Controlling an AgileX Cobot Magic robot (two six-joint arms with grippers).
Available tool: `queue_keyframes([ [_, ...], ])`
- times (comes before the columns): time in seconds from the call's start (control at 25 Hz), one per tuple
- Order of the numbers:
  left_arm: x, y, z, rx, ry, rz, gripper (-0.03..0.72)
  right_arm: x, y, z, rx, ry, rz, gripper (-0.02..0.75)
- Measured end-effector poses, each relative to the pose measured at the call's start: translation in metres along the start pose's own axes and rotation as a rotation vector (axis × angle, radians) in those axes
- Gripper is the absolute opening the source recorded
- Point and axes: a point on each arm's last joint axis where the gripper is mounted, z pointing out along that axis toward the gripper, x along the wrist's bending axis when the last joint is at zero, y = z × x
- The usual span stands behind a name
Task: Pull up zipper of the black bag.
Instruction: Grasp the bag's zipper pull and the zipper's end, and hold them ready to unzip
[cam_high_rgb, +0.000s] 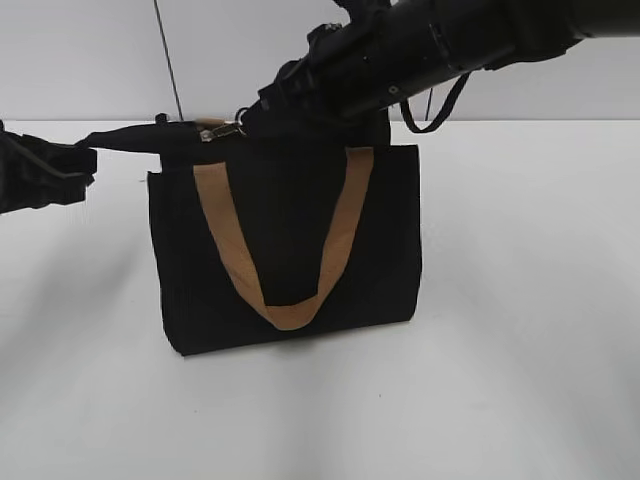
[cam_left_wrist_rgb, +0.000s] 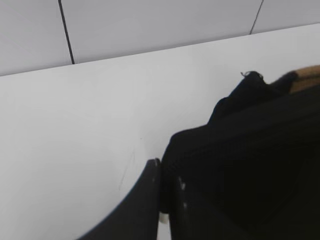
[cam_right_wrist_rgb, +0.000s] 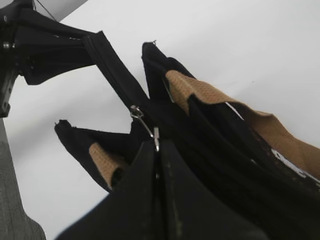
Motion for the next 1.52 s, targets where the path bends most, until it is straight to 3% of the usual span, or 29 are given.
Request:
queue_keyframes([
  [0.52, 0.000, -0.001, 0.000, 0.013, 0.007, -0.005, 0.007, -0.052, -0.010, -0.040, 0.056, 0.006, 0.084, -0.001],
  [0.76, 0.000, -0.001, 0.000, 0.015, 0.009, -0.007, 0.006, -0.075, -0.019, -0.057, 0.096, -0.039, 0.125, -0.001],
  [1.16, 0.000, -0.001, 0.000, 0.014, 0.009, -0.007, 0.006, -0.083, -0.024, -0.067, 0.127, -0.041, 0.164, -0.001],
  [1.32, 0.000, -0.001, 0.000, 0.012, 0.008, -0.110, 0.006, -0.080, -0.023, -0.066, 0.128, -0.028, 0.164, 0.003],
  [1.44, -0.003, 0.000, 0.001, 0.013, -0.003, -0.143, 0.008, -0.071, -0.018, -0.069, 0.121, -0.023, 0.127, 0.074],
  [1.52, -0.008, 0.000, 0.002, 0.015, -0.020, -0.145, 0.040, -0.066, -0.013, -0.073, 0.108, -0.024, 0.107, 0.189],
])
